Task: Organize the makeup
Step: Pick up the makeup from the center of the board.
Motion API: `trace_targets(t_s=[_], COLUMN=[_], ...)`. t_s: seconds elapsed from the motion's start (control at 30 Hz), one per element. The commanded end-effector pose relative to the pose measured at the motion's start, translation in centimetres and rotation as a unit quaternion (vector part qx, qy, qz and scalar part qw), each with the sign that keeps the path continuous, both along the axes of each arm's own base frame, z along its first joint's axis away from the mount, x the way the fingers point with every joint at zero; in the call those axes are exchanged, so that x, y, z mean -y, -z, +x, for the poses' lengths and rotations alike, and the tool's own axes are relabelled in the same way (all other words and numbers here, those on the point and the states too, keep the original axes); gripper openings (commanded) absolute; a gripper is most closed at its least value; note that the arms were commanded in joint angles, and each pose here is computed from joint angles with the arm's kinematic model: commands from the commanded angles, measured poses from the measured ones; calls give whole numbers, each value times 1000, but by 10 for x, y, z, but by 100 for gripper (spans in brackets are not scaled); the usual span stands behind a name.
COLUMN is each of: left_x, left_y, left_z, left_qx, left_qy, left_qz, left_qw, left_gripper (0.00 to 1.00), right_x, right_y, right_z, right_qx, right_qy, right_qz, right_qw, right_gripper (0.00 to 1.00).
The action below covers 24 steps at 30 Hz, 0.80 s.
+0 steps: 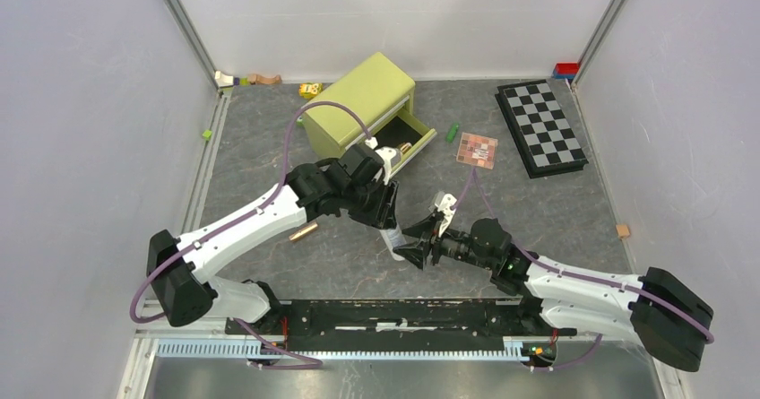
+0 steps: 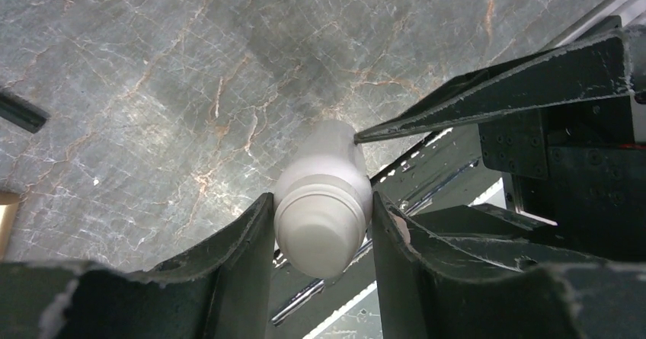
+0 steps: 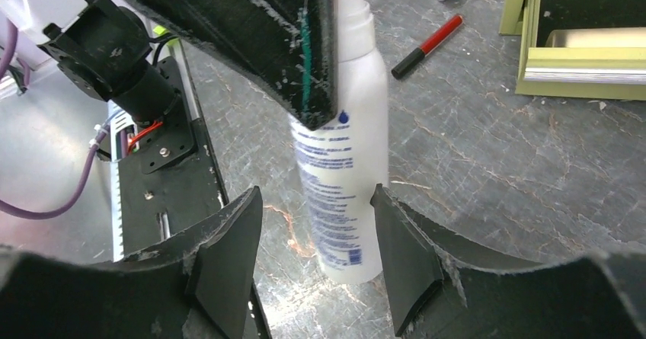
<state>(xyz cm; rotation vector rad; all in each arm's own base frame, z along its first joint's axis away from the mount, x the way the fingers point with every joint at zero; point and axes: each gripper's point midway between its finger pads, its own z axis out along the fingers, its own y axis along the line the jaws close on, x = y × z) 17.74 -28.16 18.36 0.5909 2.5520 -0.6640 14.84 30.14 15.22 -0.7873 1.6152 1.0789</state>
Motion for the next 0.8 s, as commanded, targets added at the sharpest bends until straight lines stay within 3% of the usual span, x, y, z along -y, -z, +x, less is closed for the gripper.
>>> trace_targets(t_s=[0.0, 0.33, 0.5, 0.6, 0.67, 0.77], left_x=[33, 38, 38, 34, 31, 23], left_y=[-35, -34, -34, -39, -50, -77], left_z=[-13, -25, -20, -9, 2, 23], left_qx=[7, -4, 5, 33, 63, 120], left_qy=[59, 93, 92, 78, 62, 33], left_qz=[-78, -85, -79, -67, -62, -55], left_qw=[995, 992, 993, 994, 994, 991], left_gripper=[2, 2, 4, 17, 47, 68], right_x=[-4, -4, -9, -12, -10, -3], right_y=[-13, -5, -5, -4, -1, 3], right_z=[11, 14, 7, 8, 13, 25], right_qx=[31, 30, 16, 2, -11, -34], right_qy=[19, 24, 4, 4, 22, 70], right_qz=[11, -1, 3, -1, -8, -16], right_qw=[999, 999, 1000, 1000, 1000, 997], right_gripper=[62, 57, 33, 22, 20, 10])
